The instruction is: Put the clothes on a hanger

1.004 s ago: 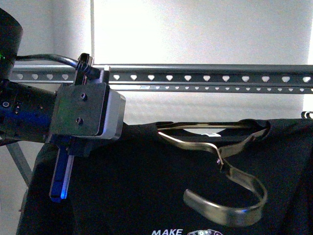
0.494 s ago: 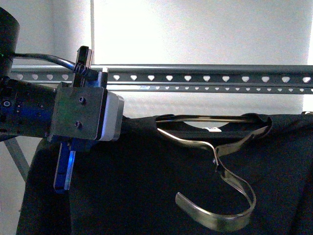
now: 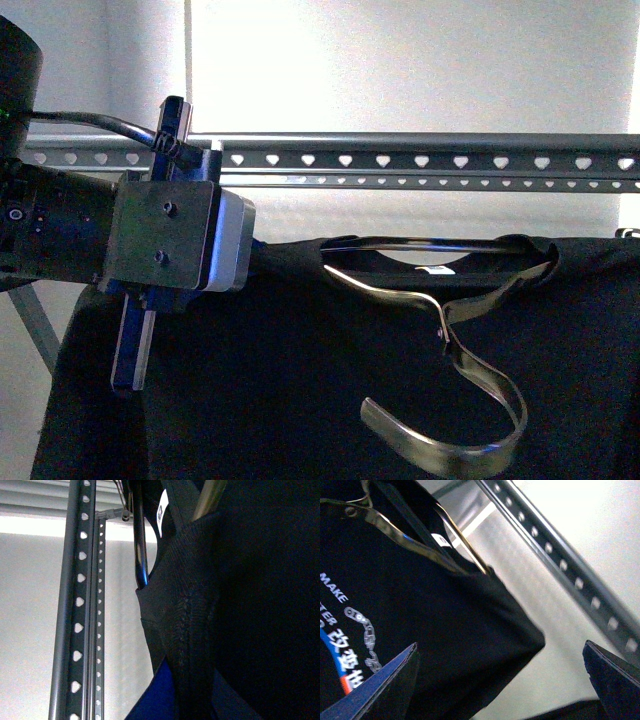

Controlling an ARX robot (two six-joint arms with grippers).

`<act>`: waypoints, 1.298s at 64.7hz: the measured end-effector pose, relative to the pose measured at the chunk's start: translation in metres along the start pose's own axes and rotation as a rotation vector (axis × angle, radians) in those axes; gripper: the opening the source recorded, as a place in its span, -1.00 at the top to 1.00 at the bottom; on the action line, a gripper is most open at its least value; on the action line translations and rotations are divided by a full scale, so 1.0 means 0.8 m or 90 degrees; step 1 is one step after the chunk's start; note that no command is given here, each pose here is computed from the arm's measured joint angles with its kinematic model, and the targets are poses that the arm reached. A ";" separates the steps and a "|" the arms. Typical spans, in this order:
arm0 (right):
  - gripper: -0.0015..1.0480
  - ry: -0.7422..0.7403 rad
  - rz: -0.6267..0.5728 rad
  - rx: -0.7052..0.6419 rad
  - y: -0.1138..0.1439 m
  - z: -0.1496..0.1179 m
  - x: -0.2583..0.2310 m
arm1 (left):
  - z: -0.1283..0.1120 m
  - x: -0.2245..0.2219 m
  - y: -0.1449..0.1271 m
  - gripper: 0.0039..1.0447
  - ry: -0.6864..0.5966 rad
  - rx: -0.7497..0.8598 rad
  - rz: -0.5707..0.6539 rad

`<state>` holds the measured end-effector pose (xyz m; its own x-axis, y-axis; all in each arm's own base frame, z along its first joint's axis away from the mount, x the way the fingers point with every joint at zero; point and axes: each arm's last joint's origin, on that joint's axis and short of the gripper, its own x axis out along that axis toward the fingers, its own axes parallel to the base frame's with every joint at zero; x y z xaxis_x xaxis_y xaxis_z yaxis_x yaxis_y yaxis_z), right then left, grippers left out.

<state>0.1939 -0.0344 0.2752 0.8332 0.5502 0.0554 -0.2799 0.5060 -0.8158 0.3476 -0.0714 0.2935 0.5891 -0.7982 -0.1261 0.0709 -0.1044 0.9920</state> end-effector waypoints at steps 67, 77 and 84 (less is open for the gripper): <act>-0.34 0.058 0.142 -0.325 -0.056 -0.064 0.167 | 0.000 0.000 0.000 0.93 0.001 0.000 0.000; 0.23 0.061 0.148 -0.306 -0.057 -0.066 0.166 | 0.000 0.000 0.000 0.93 0.001 0.000 0.000; 0.53 0.053 0.150 -0.296 -0.056 -0.066 0.166 | 0.000 0.000 0.000 0.69 -0.001 0.001 0.001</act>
<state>0.3422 -0.0191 0.2891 0.8138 0.5492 -0.1901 -0.2383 0.0170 -0.9710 0.3477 -0.0711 0.2937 0.5878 -0.7994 -0.1244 0.0683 -0.1042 0.9922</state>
